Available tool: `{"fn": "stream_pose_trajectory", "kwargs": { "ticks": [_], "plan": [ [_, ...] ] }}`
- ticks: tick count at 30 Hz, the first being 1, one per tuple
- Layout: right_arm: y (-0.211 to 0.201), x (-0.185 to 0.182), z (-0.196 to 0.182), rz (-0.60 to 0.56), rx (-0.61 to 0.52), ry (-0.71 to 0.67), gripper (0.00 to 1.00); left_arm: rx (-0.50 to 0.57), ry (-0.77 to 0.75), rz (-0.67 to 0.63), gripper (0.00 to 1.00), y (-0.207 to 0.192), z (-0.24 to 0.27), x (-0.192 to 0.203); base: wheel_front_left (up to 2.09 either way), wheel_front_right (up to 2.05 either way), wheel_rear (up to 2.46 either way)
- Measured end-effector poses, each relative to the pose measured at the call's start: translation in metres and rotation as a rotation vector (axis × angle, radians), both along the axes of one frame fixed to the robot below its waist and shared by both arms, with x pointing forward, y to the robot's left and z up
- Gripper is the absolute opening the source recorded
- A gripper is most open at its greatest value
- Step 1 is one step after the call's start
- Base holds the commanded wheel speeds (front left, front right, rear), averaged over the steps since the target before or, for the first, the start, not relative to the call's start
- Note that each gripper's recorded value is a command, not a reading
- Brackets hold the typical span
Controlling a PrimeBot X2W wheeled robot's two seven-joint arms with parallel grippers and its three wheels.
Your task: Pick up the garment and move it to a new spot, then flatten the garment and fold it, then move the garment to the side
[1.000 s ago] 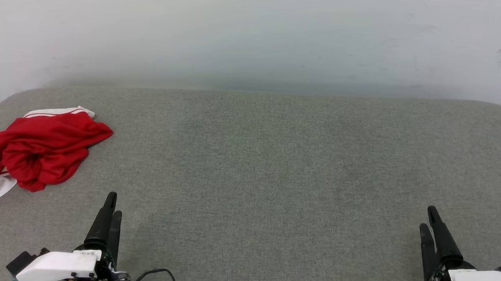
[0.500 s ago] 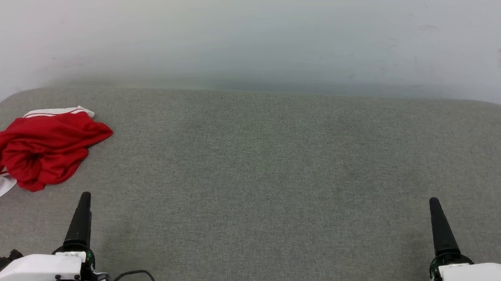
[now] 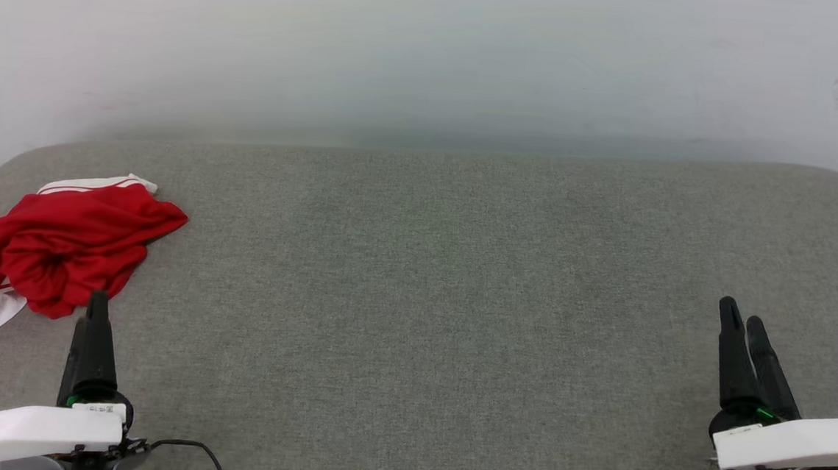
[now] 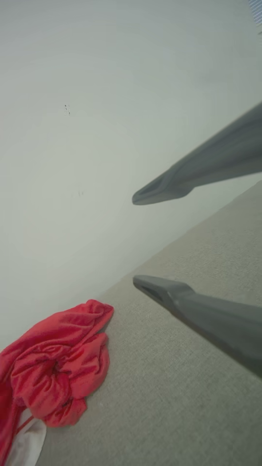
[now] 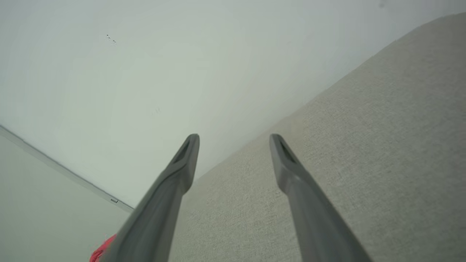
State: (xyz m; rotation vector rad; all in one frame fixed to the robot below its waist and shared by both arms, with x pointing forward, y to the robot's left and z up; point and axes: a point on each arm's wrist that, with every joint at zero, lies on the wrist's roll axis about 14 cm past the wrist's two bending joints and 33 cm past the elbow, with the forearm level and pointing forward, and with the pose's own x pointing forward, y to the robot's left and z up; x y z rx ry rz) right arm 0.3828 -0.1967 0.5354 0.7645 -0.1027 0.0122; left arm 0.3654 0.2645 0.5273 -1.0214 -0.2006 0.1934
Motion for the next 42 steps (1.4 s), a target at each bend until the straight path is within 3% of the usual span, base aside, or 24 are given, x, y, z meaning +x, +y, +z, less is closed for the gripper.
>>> {"fn": "stream_pose_trajectory", "kwargs": {
  "ticks": [17, 34, 42],
  "plan": [
    [0.017, 0.001, 0.016, 0.016, -0.391, -0.063, 1.0, 0.499, 0.043, -0.132, 1.0, -0.07, 0.016, 0.004, 0.0, 0.0, 0.0],
    [0.019, 0.0, 0.013, 0.006, -0.669, -0.075, 1.0, 0.785, 0.087, -0.186, 1.0, -0.098, 0.005, 0.002, 0.0, 0.0, 0.0],
    [0.022, 0.0, 0.013, 0.009, -0.743, -0.087, 1.0, 0.846, 0.09, -0.214, 1.0, -0.107, -0.002, 0.0, 0.0, 0.0, 0.0]
  ]
}}
